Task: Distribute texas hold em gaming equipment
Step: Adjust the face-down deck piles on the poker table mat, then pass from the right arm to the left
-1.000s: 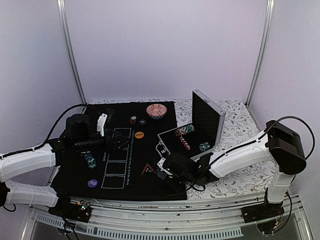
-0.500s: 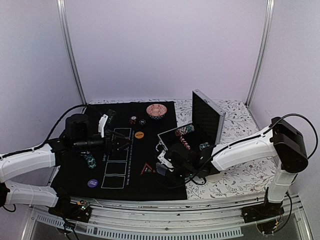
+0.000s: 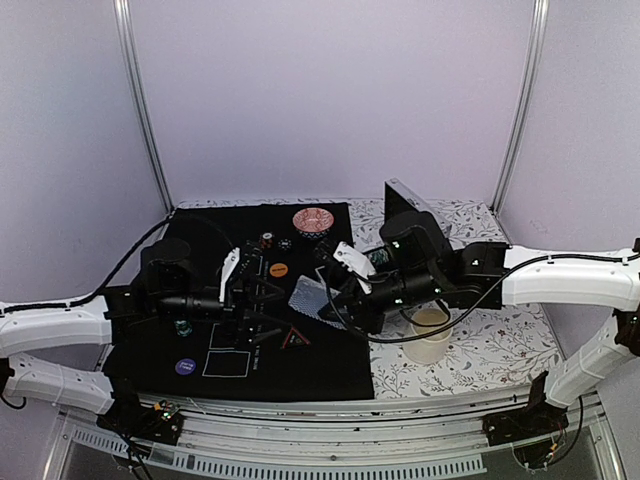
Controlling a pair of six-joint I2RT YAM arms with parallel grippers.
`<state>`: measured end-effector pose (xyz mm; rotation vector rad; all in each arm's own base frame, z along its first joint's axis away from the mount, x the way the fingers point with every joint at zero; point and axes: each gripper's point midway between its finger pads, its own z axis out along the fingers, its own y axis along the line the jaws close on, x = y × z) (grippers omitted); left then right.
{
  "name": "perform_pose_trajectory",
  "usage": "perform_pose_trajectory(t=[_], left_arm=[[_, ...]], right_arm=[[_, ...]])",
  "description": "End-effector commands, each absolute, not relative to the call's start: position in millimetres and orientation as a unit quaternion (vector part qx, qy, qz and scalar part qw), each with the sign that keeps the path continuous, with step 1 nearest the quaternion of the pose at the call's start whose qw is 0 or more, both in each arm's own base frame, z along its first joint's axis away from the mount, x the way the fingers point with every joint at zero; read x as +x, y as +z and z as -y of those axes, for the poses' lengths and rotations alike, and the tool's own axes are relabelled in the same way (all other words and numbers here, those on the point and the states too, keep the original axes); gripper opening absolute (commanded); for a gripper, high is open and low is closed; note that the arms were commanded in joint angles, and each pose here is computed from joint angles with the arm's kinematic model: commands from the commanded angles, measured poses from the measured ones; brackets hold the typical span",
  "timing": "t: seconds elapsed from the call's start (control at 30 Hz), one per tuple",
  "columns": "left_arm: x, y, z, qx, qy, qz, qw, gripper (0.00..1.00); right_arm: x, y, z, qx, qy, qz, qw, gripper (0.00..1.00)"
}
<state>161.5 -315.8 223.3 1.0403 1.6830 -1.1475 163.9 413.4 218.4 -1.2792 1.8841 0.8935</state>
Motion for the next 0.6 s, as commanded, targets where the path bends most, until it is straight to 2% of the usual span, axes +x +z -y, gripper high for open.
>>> perform_pose_trajectory(t=[0.0,0.1,0.23,0.37,0.5,0.53,0.57], left_arm=[[152.1,242.6,337.1,0.447,-0.463,-0.629,0.437,0.98],[163.0,243.1,343.9,0.438,-0.445,-0.642,0.445,0.95],[180.1,239.8,349.1,0.423,-0.421,-0.664,0.45,0.69],[172.1,244.5,357.6,0.433,-0.45,-0.645,0.439,0.54],[170.2,241.6,361.4,0.435,-0.458,-0.646,0.428,0.3],[169.1,241.0,361.9,0.436,-0.461,-0.647,0.424,0.22],[168.0,241.0,362.3,0.435,-0.465,-0.647,0.42,0.09]], right_arm=[[153.8,233.4,-421.5,-0.521,0.364,-0.693,0.34,0.02],[150.0,237.7,-424.5,-0.531,0.371,-0.683,0.338,0.02],[145.9,237.9,-426.1,-0.541,0.373,-0.674,0.336,0.02],[144.4,235.1,-427.6,-0.546,0.373,-0.674,0.33,0.02],[144.3,236.6,-428.0,-0.547,0.373,-0.672,0.333,0.02],[144.8,236.8,-427.8,-0.547,0.372,-0.672,0.335,0.02],[145.5,237.3,-427.1,-0.546,0.37,-0.672,0.336,0.02]])
